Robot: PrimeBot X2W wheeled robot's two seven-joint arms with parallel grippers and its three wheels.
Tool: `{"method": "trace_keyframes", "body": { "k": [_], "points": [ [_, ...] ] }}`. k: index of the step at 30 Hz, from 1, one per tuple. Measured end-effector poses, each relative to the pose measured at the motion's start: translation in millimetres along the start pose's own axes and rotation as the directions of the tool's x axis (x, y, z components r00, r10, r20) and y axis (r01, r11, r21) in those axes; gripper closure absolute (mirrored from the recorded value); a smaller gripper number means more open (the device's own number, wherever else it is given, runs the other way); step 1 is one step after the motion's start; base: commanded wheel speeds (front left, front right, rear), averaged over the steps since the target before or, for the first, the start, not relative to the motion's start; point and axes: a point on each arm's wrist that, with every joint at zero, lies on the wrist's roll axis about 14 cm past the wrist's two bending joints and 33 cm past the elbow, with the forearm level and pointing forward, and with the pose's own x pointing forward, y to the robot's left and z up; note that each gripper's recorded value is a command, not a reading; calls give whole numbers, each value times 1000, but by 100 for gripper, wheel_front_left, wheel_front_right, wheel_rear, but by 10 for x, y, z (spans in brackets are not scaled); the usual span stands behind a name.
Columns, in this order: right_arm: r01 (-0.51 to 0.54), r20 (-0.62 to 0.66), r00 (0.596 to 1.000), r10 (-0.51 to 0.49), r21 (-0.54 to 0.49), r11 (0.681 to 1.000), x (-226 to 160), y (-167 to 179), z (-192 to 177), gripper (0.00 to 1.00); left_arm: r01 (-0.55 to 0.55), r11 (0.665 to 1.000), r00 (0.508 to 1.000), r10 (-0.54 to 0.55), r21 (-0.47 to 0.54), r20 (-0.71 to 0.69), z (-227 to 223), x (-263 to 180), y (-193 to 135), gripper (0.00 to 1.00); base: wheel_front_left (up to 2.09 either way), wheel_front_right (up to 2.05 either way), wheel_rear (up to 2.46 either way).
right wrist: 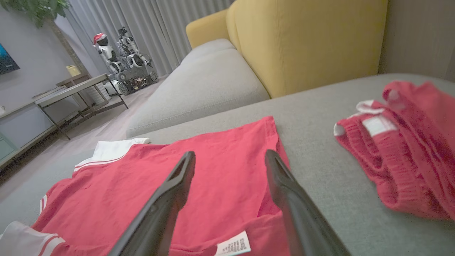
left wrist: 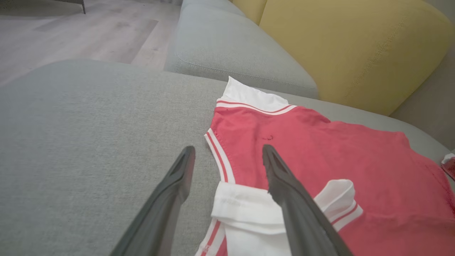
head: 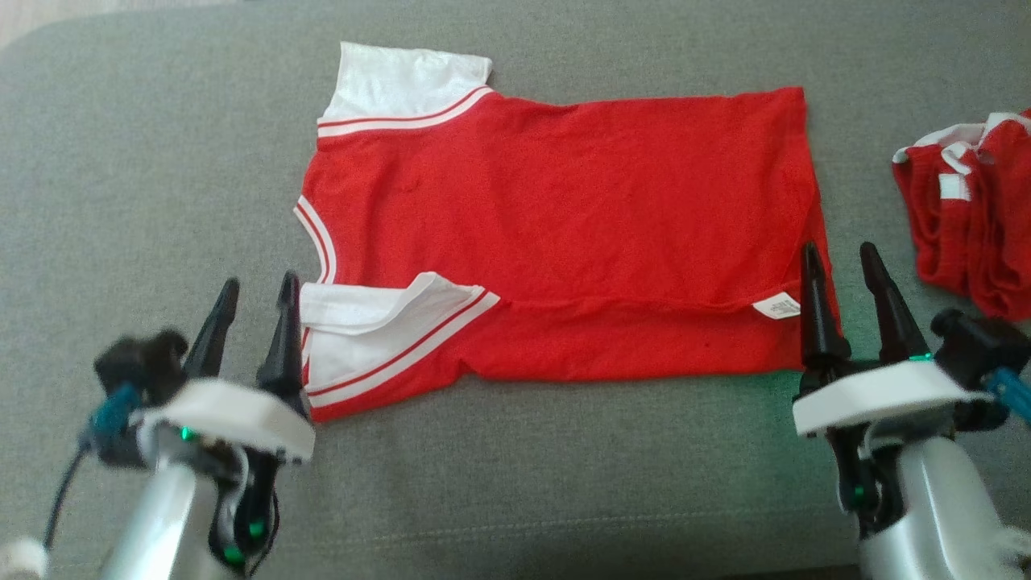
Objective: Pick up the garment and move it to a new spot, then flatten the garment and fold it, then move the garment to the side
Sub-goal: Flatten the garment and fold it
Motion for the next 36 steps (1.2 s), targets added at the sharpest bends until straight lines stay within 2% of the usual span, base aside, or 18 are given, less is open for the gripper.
{"method": "trace_keyframes", "body": {
  "k": [6,9,15,30,33,36],
  "points": [
    [-27,55,998,33,-101,994,-238,99,82,0,-66,996,996,63,55,63,5,-360,69,0,0,0,0],
    [-28,52,998,35,-119,992,-358,111,69,0,-88,992,993,81,88,82,22,-510,76,0,0,0,0],
    [-29,29,999,33,-128,991,-516,121,23,0,-101,991,994,96,83,58,-87,-739,90,0,0,0,0],
    [-15,28,999,18,-108,994,-525,79,63,0,-58,995,997,53,80,57,-86,-761,-23,0,0,0,0],
    [14,-17,1000,-16,-104,994,-508,-30,-19,0,-9,997,1000,7,78,22,-130,-694,-114,0,0,0,0],
    [52,-120,991,-64,-105,993,-499,-182,-211,0,13,998,998,-10,59,-57,-248,-573,-123,0,0,0,0]
  ]
}}
